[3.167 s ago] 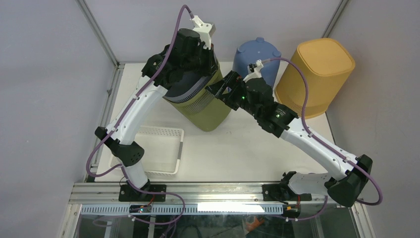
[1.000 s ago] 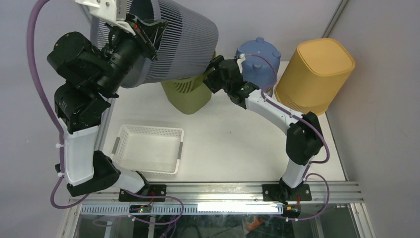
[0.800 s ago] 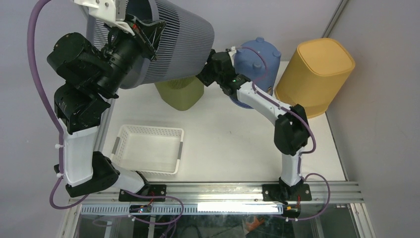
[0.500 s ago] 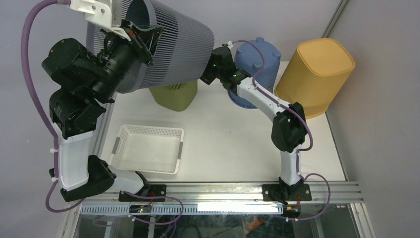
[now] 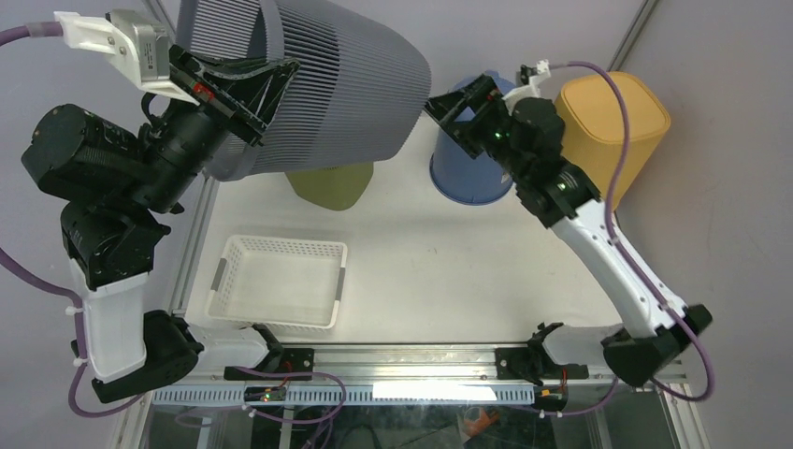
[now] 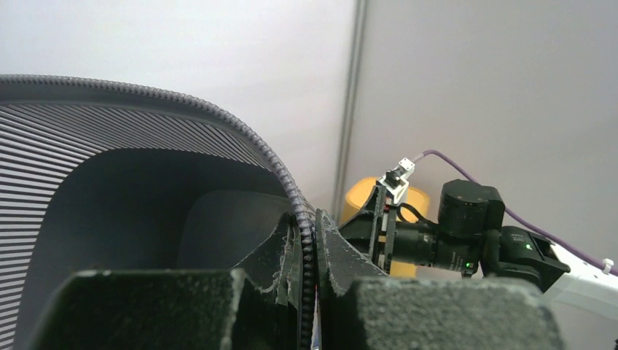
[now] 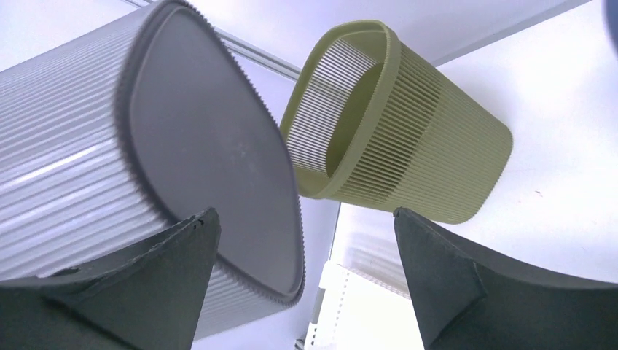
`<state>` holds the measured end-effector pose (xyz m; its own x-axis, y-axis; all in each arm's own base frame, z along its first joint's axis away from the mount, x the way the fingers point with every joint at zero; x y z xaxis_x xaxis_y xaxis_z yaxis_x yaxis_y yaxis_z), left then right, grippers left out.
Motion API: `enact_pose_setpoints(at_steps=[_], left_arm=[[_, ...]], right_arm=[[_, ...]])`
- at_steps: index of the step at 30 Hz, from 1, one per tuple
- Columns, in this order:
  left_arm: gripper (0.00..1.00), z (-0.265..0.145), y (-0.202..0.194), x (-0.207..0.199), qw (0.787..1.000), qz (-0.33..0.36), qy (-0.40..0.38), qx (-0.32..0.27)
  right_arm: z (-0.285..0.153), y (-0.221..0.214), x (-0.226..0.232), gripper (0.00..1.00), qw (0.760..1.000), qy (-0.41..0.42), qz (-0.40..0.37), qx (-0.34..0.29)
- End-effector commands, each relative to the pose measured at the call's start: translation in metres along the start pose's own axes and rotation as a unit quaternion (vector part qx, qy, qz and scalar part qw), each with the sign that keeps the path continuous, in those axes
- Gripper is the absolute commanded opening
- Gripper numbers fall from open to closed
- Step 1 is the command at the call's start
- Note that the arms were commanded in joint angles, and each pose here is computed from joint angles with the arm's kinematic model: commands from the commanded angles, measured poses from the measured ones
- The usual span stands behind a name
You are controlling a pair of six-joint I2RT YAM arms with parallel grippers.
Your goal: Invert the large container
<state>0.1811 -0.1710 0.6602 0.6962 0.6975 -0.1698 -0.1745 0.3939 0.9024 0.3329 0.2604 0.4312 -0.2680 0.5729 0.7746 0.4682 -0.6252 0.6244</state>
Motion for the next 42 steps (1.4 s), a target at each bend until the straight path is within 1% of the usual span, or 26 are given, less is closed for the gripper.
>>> enact_pose_setpoints(at_steps=[1,4,6,7,10,13,15,18,20,21,23,26,29,33,34,37,39,42], left_arm=[[0.0,-0.007,0.051,-0.035,0.991,-0.034,-0.09,-0.089],[0.0,-0.006,0.051,-0.041,0.989,-0.047,-0.107,-0.087],[0.0,0.001,0.043,-0.045,0.989,-0.062,-0.115,-0.075],[0.0,0.006,0.035,-0.049,0.988,-0.07,-0.124,-0.064],[0.0,0.028,-0.003,-0.056,0.984,-0.112,-0.137,-0.011],[0.0,0.05,-0.046,-0.06,0.978,-0.154,-0.135,0.043],[0.0,0.059,-0.072,-0.06,0.972,-0.181,-0.129,0.074],[0.0,0.068,-0.112,-0.066,0.957,-0.229,-0.13,0.121],[0.0,0.071,-0.135,-0.068,0.945,-0.265,-0.124,0.148],[0.0,0.071,-0.142,-0.067,0.942,-0.275,-0.119,0.152],[0.0,0.07,-0.161,-0.067,0.929,-0.31,-0.112,0.167],[0.0,0.067,-0.174,-0.07,0.912,-0.353,-0.111,0.175],[0.0,0.064,-0.183,-0.065,0.9,-0.388,-0.1,0.171],[0.0,0.061,-0.191,-0.053,0.879,-0.442,-0.089,0.157],[0.0,0.06,-0.197,-0.05,0.869,-0.462,-0.086,0.157],[0.0,0.055,-0.206,-0.037,0.848,-0.505,-0.087,0.134],[0.0,0.05,-0.214,-0.029,0.828,-0.539,-0.092,0.12],[0.0,0.045,-0.234,-0.023,0.81,-0.568,-0.084,0.12]], right_arm=[[-0.055,0.021,-0.008,0.94,0.998,-0.004,-0.052,-0.042],[-0.106,0.044,-0.024,0.98,0.99,-0.049,-0.096,-0.091],[-0.138,0.053,-0.037,0.99,0.982,-0.084,-0.124,-0.116],[-0.153,0.056,-0.04,0.99,0.978,-0.088,-0.142,-0.122],[-0.19,0.053,-0.031,0.99,0.972,-0.062,-0.2,-0.108],[-0.214,0.05,-0.023,0.99,0.972,-0.051,-0.213,-0.086],[-0.22,0.04,-0.019,0.99,0.972,-0.037,-0.225,-0.051],[-0.219,0.025,-0.031,0.99,0.971,-0.065,-0.229,0.003],[-0.22,0.021,-0.045,0.99,0.969,-0.096,-0.227,0.015],[-0.22,0.02,-0.051,0.99,0.968,-0.108,-0.227,0.018],[-0.221,0.02,-0.066,0.99,0.963,-0.148,-0.224,0.017],[-0.226,0.024,-0.093,0.99,0.948,-0.232,-0.216,0.018],[-0.229,0.027,-0.103,0.99,0.939,-0.268,-0.213,0.015],[-0.233,0.03,-0.106,0.99,0.936,-0.281,-0.214,0.011],[-0.232,0.029,-0.106,0.99,0.935,-0.281,-0.214,0.014],[-0.23,0.022,-0.112,0.99,0.932,-0.289,-0.215,0.031],[-0.227,0.015,-0.116,0.99,0.931,-0.291,-0.215,0.047],[-0.218,0.0,-0.118,0.99,0.934,-0.277,-0.209,0.079]])
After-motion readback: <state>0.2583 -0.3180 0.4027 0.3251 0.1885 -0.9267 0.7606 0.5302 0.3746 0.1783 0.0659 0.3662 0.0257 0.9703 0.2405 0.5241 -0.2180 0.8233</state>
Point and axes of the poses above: each gripper's point midway between its finger pads, its own z axis out along the fingers, its own x axis along the line the jaws close on, y = z × x, the point moved 1 cm from there along -z, back along the fingers, and after that the axes turned 6 degrees about -z, right-handed, at the moved point
